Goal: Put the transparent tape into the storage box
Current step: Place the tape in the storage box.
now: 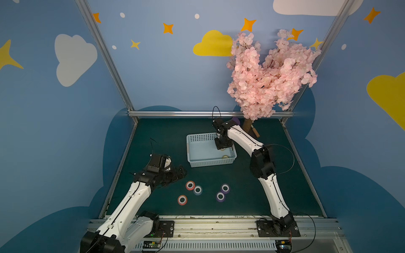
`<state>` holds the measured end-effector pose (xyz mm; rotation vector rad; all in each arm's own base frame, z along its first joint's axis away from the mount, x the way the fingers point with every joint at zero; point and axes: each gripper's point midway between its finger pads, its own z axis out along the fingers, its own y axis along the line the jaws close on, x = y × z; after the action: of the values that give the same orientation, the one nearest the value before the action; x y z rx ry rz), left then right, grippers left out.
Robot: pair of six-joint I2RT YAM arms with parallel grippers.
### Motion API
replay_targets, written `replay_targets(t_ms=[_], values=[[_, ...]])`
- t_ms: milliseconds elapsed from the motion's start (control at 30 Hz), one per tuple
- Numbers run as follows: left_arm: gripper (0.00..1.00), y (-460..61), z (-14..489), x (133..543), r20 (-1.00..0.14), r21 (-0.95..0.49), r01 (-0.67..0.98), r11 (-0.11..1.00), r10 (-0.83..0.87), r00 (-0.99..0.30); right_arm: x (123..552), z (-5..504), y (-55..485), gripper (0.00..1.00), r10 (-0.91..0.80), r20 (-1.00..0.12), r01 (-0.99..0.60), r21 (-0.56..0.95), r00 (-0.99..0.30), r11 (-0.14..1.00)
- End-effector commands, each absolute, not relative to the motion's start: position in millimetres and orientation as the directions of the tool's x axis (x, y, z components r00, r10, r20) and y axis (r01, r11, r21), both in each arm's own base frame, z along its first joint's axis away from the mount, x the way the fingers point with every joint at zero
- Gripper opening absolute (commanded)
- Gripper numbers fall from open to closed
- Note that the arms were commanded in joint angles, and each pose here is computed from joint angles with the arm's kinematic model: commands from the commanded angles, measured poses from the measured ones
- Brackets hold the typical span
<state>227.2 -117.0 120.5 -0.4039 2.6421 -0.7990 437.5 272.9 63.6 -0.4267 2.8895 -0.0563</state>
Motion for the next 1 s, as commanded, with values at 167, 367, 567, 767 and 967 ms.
replay_targets(t_ms=[167, 367, 567, 767, 967], values=[[1.00, -109, 121, 217, -0.232, -0.560, -0.210, 0.802, -0.395, -0.889, 453, 56, 270, 0.54, -0.281, -0.227, -0.277, -0.052, -0.932, 0.959], [1.00, -107, 122, 215, -0.238, -0.558, -0.213, 0.802, -0.400, -0.885, 452, 65, 278, 0.67, -0.274, -0.232, -0.286, 0.018, -0.933, 0.958], [1.00, -107, 126, 216, -0.258, -0.564, -0.200, 0.801, -0.402, -0.879, 442, 101, 296, 0.76, -0.249, -0.256, -0.298, 0.178, -0.934, 0.938], [1.00, -107, 130, 218, -0.285, -0.576, -0.180, 0.797, -0.402, -0.870, 426, 145, 306, 0.80, -0.199, -0.265, -0.286, 0.349, -0.944, 0.892], [1.00, -108, 130, 216, -0.305, -0.586, -0.157, 0.795, -0.396, -0.866, 400, 189, 313, 0.85, -0.193, -0.296, -0.318, 0.470, -0.936, 0.823]])
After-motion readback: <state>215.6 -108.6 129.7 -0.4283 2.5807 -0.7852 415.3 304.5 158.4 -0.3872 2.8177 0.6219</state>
